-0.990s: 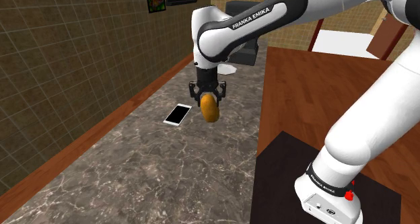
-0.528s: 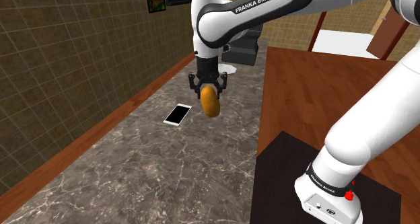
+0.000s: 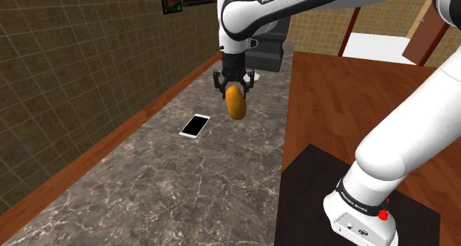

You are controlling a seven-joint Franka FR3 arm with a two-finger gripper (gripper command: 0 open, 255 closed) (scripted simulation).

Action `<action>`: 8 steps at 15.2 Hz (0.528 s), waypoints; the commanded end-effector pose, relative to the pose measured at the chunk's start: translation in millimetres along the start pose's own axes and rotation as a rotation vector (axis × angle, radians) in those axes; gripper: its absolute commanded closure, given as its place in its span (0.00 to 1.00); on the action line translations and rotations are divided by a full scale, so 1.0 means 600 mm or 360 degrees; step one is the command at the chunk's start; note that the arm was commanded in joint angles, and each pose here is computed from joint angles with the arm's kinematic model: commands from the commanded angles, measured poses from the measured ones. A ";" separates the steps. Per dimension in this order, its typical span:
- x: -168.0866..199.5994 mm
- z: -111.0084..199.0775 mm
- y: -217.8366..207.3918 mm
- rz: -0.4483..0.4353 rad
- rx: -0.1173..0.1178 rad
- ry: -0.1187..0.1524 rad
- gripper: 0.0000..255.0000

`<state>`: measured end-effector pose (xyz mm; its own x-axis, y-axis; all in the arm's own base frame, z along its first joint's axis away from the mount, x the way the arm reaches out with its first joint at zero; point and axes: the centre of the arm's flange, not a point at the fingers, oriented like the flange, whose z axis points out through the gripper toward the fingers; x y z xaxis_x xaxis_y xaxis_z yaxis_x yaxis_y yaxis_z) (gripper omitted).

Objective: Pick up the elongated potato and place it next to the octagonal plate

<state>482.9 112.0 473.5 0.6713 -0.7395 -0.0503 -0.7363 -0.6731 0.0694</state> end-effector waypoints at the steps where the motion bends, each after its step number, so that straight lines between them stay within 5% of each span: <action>1: 0.034 -0.003 0.028 -0.0002 0.0000 0.0000 1.00; 8: 0.167 -0.005 0.106 -0.0002 0.0000 0.0000 1.00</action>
<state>502.9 9.9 474.4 0.6710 -0.7398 -0.0507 -0.7366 -0.6728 0.0693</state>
